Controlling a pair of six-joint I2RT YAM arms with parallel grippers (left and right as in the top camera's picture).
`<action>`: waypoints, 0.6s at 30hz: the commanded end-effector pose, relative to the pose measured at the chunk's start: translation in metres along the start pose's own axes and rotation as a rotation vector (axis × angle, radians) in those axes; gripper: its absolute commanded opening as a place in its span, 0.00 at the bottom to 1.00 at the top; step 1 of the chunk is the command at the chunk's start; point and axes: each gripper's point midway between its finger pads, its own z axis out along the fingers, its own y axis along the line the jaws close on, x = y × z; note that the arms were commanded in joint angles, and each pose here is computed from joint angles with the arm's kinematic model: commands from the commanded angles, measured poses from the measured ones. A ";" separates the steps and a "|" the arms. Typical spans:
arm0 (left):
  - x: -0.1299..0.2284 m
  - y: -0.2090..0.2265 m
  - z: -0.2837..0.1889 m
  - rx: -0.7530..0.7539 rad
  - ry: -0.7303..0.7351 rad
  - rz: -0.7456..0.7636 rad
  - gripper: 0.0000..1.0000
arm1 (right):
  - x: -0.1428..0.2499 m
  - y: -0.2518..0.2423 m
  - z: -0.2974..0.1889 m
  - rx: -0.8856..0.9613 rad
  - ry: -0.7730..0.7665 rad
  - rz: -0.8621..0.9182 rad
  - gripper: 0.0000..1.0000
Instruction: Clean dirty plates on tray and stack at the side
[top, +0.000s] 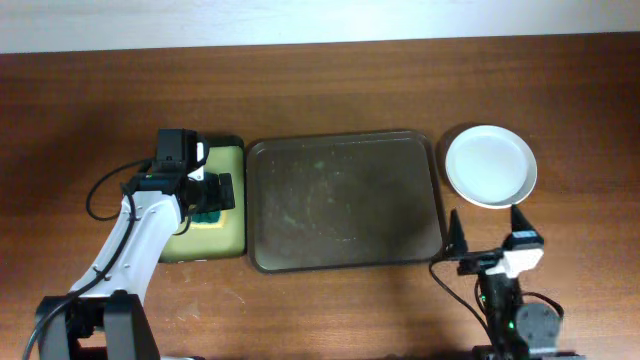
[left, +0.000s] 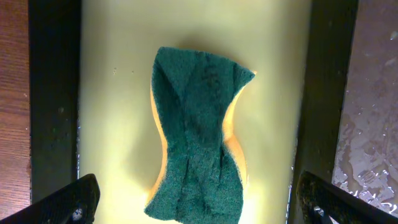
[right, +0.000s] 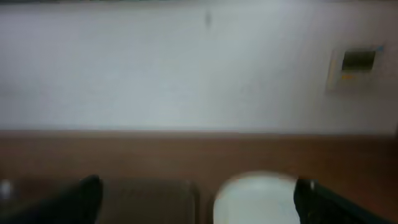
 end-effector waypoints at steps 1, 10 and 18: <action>-0.006 0.002 -0.004 -0.006 -0.020 0.008 0.99 | 0.033 -0.002 -0.001 0.003 0.121 -0.053 0.98; -0.006 0.002 -0.004 -0.006 -0.020 0.008 1.00 | 0.034 -0.002 -0.001 0.003 0.124 -0.052 0.98; -0.012 0.001 -0.016 -0.001 -0.059 0.006 0.99 | 0.034 -0.002 -0.001 0.003 0.124 -0.052 0.98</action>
